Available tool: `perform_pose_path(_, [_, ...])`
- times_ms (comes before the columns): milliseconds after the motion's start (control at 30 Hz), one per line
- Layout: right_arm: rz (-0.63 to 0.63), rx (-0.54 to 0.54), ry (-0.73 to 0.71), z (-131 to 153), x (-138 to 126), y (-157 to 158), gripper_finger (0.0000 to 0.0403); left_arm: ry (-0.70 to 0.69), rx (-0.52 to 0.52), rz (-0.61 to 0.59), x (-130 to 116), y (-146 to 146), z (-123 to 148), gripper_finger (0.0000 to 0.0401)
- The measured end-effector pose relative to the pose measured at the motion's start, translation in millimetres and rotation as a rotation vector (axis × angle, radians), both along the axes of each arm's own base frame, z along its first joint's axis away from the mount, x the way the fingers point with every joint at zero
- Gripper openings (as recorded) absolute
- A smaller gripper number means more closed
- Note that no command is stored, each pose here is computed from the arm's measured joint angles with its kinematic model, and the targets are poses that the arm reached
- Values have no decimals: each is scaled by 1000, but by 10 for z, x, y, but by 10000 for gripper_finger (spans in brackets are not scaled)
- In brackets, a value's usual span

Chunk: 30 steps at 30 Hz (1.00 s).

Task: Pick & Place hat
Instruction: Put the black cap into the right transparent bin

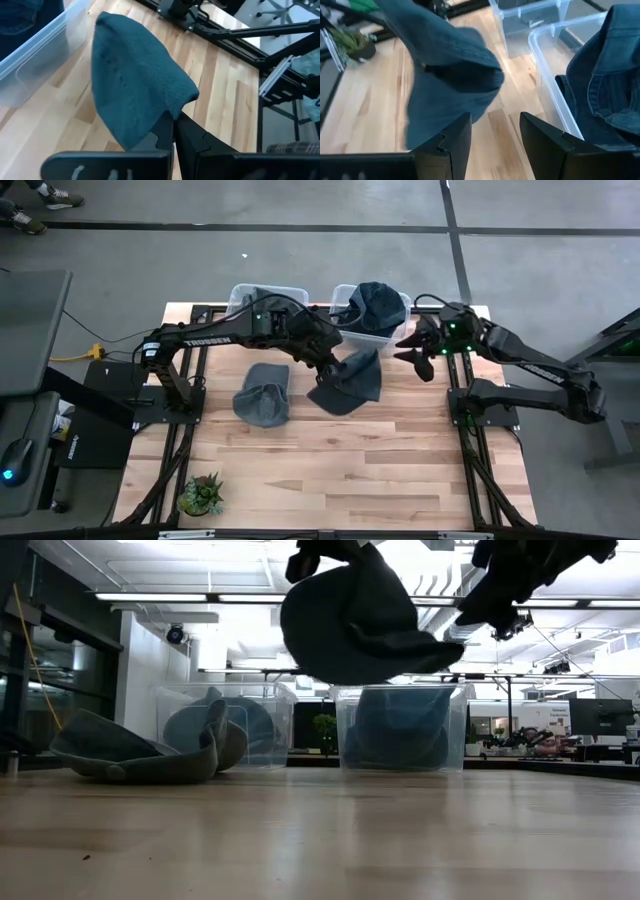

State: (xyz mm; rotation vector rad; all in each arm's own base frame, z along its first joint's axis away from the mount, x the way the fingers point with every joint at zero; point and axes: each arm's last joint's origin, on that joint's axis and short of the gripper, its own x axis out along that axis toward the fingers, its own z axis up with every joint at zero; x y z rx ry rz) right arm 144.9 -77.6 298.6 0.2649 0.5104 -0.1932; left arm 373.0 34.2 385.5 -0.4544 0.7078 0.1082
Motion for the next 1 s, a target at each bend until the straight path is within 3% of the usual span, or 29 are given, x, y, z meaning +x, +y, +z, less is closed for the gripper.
perform_pose_path(200, [57,-27,24,-68,119,-67,182,-8,-8,-11,3,-3,6,0])
perform_pose_path(433, [143,-55,-59,-60,277,-141,245,-7,-8,-11,3,-2,6,0])
perform_pose_path(600, [165,-64,-33,-161,410,-222,283,-7,-8,-11,3,-2,6,0])
perform_pose_path(833, [223,-86,-36,-266,550,-318,291,-6,-9,-12,2,-3,4,0])
perform_pose_path(1000, [303,1,-101,-301,638,-358,292,-4,-10,-12,1,-3,3,0])
